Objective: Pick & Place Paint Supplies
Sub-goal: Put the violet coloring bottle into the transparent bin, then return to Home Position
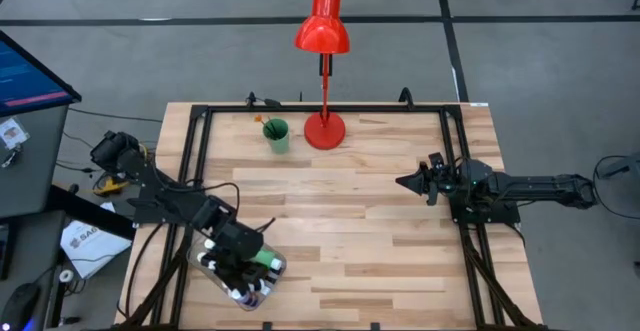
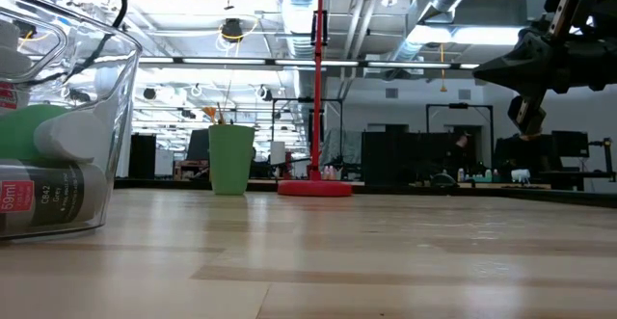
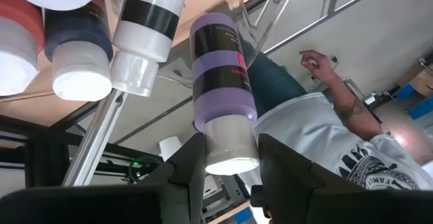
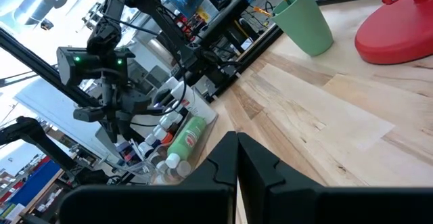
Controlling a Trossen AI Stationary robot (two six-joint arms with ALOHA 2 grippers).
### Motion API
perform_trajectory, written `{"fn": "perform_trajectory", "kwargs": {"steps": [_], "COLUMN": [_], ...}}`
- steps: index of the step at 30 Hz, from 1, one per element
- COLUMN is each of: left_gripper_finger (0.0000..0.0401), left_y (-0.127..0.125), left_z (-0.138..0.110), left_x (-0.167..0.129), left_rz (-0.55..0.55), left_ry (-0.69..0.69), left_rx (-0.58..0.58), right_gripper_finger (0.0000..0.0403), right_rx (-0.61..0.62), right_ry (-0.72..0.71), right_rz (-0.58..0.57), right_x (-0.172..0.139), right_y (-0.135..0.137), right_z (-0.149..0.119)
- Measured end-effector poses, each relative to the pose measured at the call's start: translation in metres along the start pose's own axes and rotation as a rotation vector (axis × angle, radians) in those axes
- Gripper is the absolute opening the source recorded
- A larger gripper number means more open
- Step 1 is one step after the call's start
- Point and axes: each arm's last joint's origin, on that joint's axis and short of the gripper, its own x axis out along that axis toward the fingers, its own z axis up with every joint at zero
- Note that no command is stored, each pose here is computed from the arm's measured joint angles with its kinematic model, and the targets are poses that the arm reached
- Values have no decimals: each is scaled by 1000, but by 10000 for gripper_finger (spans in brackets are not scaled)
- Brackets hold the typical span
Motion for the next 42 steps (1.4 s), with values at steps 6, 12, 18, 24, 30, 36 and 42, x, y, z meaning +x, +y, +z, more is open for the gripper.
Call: {"fn": "perform_trajectory", "kwargs": {"steps": [6,12,18,24,30,36,42], "left_gripper_finger": [107,136,174,184,178,127,14], "left_y": [-1,-1,-1,-1,-8,-5,20], "left_z": [2,2,1,-1,-13,-39,-70], "left_x": [-1,-1,-1,-2,-28,-86,-155], "left_rz": [-7,-13,-11,-7,-158,-469,-711], "left_ry": [-11,-15,-9,37,44,-185,-660], "left_rx": [-4,23,25,43,199,426,943], "right_gripper_finger": [0,0,0,0,0,0,0], "right_rx": [0,0,0,0,0,0,0], "right_ry": [1,1,0,0,1,0,0], "right_rz": [-1,0,0,-1,-1,0,0], "right_x": [0,0,0,0,0,0,0], "right_y": [0,0,0,0,0,0,0], "right_z": [0,0,0,0,0,0,0]}}
